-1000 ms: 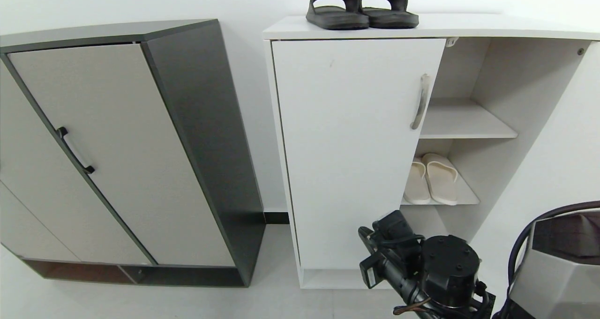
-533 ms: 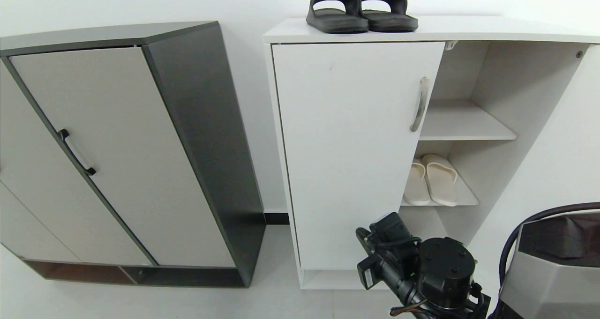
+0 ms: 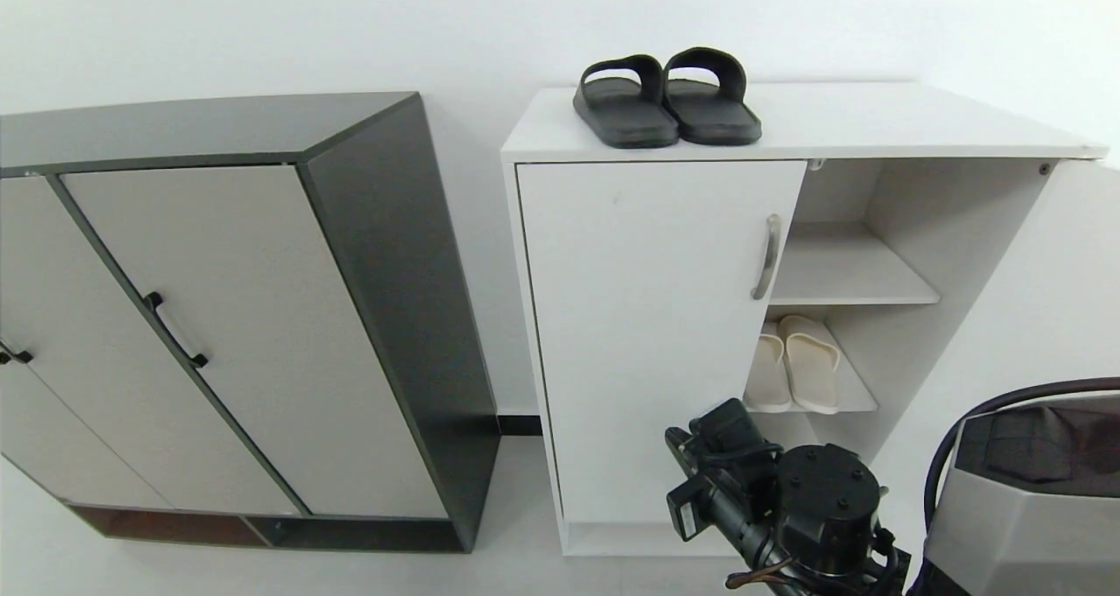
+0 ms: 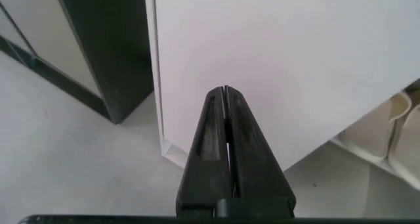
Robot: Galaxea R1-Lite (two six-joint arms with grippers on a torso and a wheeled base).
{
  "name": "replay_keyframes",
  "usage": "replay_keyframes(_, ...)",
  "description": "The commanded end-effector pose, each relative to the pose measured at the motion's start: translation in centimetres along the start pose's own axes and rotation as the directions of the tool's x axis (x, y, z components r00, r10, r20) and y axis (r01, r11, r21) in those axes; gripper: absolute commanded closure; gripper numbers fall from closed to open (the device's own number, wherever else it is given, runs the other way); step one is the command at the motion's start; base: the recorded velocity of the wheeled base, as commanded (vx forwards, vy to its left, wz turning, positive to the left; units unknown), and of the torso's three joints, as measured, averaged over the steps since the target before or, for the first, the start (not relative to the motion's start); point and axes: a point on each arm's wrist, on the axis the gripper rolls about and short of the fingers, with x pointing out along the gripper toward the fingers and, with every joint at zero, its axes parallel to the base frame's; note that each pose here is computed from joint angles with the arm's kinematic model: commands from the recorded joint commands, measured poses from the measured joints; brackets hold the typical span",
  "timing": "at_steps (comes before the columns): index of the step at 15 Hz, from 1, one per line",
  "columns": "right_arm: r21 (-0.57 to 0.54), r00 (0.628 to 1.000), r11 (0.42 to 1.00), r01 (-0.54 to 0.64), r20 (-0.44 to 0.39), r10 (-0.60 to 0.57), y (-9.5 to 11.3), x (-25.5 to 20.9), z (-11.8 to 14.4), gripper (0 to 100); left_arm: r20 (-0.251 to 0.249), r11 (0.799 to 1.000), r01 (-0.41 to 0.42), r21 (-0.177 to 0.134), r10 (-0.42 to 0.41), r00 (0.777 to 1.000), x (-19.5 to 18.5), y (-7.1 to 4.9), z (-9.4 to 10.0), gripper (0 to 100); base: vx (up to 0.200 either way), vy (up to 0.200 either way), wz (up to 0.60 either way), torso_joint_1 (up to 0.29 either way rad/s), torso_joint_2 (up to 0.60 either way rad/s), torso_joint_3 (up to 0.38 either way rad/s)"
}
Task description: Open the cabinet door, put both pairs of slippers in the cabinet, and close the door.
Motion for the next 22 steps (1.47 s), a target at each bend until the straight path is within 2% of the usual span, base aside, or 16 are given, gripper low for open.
replay_keyframes(1,-0.002,1.0,1.0,-0.003,-0.002,0.003,0.08,0.0,-0.07,100,-0.002,1.0,0.0,0.0,0.0,1.0,0.01,0.0,0.0,100,0.0,0.0,0.0,0.124,-0.46,-0.344)
replay_keyframes(16,-0.003,1.0,1.0,-0.003,-0.006,0.003,0.15,0.12,-0.25,100,-0.001,1.0,0.0,0.0,0.0,1.0,0.01,0.0,0.01,100,0.0,0.0,0.0,0.176,-0.49,-0.319)
replay_keyframes(22,-0.05,1.0,0.999,-0.001,0.0,0.001,0.12,0.11,-0.08,100,-0.001,1.0,-0.001,0.0,0.001,1.0,0.01,0.01,0.01,100,0.0,0.0,0.0,0.169,-0.4,-0.229)
